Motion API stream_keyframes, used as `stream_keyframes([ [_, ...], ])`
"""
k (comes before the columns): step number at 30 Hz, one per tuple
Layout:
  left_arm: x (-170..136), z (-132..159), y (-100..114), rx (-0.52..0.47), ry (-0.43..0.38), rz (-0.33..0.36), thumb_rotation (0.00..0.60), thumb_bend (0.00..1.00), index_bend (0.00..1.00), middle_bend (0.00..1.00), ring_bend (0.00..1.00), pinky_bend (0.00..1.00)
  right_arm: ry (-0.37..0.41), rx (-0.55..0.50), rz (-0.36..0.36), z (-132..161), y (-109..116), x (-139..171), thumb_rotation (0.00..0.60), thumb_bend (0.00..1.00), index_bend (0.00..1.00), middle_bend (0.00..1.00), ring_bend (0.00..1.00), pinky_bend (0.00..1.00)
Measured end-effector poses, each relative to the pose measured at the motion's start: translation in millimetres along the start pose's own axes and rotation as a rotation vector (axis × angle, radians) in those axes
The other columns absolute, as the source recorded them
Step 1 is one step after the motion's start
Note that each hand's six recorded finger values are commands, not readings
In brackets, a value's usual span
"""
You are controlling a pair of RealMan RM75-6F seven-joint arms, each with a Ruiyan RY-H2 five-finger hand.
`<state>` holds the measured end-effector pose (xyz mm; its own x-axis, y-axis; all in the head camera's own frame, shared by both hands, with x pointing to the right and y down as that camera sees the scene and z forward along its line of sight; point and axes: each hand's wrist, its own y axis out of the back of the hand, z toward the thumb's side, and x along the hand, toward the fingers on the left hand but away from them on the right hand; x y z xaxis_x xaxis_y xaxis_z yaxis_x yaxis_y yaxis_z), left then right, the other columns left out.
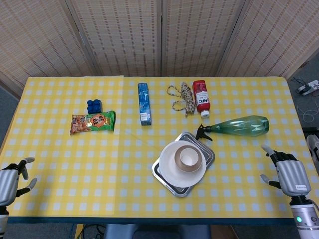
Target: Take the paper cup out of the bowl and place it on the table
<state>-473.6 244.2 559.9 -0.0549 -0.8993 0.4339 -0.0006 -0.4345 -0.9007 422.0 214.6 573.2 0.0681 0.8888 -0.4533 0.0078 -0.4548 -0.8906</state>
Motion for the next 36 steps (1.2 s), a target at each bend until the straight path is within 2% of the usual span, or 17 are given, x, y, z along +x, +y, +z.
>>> stream_keyframes([
  [3, 0.3, -1.4, 0.5, -0.001, 0.007, 0.001, 0.600, 0.26, 0.38, 0.62, 0.49, 0.64, 0.003, 0.005, 0.006, 0.2, -1.0, -0.3, 0.600, 0.05, 0.17, 0.35, 0.34, 0.52],
  [5, 0.7, -2.1, 0.3, -0.003, 0.009, -0.003, 0.600, 0.26, 0.38, 0.62, 0.49, 0.64, 0.008, 0.007, 0.001, 0.8, -0.7, -1.2, 0.600, 0.05, 0.17, 0.40, 0.40, 0.70],
  [6, 0.9, -2.3, 0.5, -0.005, 0.010, -0.003, 0.600, 0.26, 0.38, 0.62, 0.49, 0.64, 0.011, 0.006, -0.005, 1.5, -0.2, -1.7, 0.600, 0.05, 0.18, 0.43, 0.45, 0.75],
  [7, 1.1, -3.0, 1.1, -0.009, 0.012, -0.003, 0.600, 0.26, 0.38, 0.62, 0.49, 0.64, 0.014, 0.003, -0.013, 2.6, 0.4, -2.3, 0.600, 0.05, 0.20, 0.51, 0.56, 0.84],
  [8, 1.2, -3.7, 1.8, -0.013, 0.014, -0.002, 0.600, 0.26, 0.37, 0.62, 0.49, 0.64, 0.022, 0.000, -0.027, 4.8, 1.5, -3.2, 0.600, 0.05, 0.21, 0.57, 0.63, 0.89],
  [10, 1.5, -5.8, 4.1, -0.021, 0.019, 0.003, 0.600, 0.26, 0.37, 0.62, 0.49, 0.64, 0.045, 0.001, -0.041, 10.0, 2.9, -5.1, 0.600, 0.05, 0.24, 0.77, 0.84, 0.99],
  [13, 1.4, -7.9, 8.2, -0.031, 0.023, 0.013, 0.600, 0.26, 0.37, 0.62, 0.49, 0.64, 0.099, 0.004, -0.030, 22.8, 3.4, -12.1, 0.600, 0.07, 0.29, 0.95, 0.98, 1.00],
  [15, 1.1, -8.1, 9.9, -0.034, 0.021, 0.017, 0.600, 0.26, 0.37, 0.62, 0.49, 0.64, 0.143, 0.010, -0.009, 35.4, 4.0, -19.8, 0.600, 0.09, 0.33, 1.00, 1.00, 1.00],
  [17, 0.6, -8.4, 11.4, -0.034, 0.022, 0.020, 0.600, 0.26, 0.37, 0.62, 0.49, 0.64, 0.189, 0.030, 0.015, 49.8, 4.9, -28.7, 0.600, 0.11, 0.36, 1.00, 1.00, 1.00],
  [22, -1.2, -8.5, 16.6, -0.032, 0.027, 0.033, 0.600, 0.26, 0.37, 0.62, 0.49, 0.64, 0.289, 0.118, 0.044, 86.9, 8.7, -46.9, 0.600, 0.18, 0.38, 1.00, 1.00, 1.00],
  [27, -1.3, -10.9, 18.1, -0.031, 0.036, 0.032, 0.600, 0.26, 0.37, 0.62, 0.49, 0.64, 0.390, 0.198, 0.070, 133.0, 8.4, -60.7, 0.600, 0.19, 0.38, 1.00, 1.00, 1.00],
  [36, -2.5, -16.3, 25.7, -0.044, 0.053, 0.045, 0.600, 0.26, 0.37, 0.62, 0.49, 0.64, 0.476, 0.246, 0.142, 186.0, -16.9, -70.7, 0.600, 0.19, 0.41, 1.00, 1.00, 1.00],
])
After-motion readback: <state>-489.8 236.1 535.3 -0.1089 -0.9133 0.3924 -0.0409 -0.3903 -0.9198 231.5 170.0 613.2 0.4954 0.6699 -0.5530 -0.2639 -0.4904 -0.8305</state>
